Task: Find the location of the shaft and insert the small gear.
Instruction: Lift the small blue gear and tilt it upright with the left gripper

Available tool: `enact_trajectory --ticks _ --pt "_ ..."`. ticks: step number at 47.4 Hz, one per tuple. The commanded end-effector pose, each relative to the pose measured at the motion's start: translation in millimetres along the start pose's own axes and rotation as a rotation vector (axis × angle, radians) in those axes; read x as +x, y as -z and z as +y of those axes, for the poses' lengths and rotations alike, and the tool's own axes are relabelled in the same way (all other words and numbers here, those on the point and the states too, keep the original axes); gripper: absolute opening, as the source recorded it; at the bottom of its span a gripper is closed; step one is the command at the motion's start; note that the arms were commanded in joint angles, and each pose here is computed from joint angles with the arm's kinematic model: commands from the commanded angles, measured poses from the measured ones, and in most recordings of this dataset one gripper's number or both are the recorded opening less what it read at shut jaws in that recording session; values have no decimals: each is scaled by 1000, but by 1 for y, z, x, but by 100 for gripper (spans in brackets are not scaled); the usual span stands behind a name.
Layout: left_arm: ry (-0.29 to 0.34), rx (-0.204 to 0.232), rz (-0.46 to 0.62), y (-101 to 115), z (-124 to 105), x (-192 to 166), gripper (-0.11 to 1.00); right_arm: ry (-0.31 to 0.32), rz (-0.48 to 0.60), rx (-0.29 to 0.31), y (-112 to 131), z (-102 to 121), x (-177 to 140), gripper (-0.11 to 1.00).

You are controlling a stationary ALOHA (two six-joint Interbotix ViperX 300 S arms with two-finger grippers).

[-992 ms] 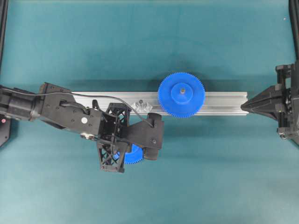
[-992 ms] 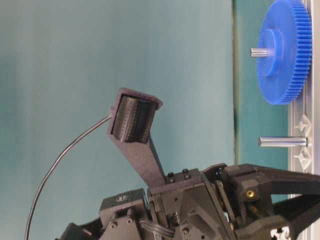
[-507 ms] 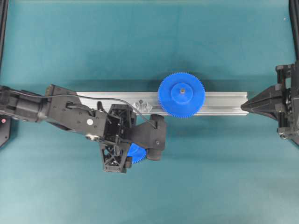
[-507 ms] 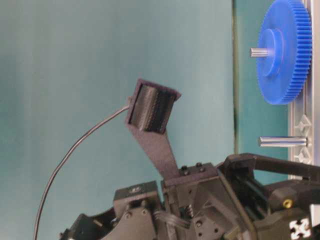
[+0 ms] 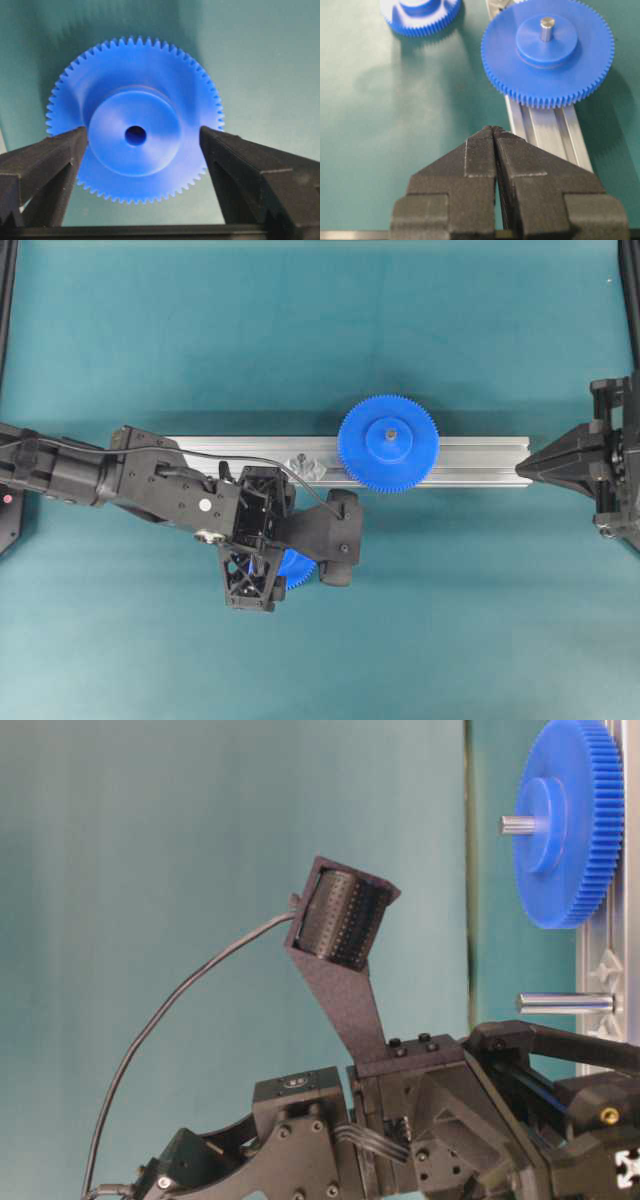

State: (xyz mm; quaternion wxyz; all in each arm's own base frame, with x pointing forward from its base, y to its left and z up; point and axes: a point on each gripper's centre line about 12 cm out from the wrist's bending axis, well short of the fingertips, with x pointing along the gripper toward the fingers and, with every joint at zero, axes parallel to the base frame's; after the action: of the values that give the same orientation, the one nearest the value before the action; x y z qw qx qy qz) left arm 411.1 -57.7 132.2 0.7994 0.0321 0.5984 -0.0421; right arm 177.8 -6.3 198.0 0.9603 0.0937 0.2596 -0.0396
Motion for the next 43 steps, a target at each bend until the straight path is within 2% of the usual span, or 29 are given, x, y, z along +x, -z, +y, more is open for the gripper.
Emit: enact_trajectory --ticks 1,43 --pt "-1 -3 -40 -10 1 -11 93 1 -13 9 -5 0 0 3" --pt "-8 -18 -9 -5 10 2 89 1 -10 11 -2 0 1 3"
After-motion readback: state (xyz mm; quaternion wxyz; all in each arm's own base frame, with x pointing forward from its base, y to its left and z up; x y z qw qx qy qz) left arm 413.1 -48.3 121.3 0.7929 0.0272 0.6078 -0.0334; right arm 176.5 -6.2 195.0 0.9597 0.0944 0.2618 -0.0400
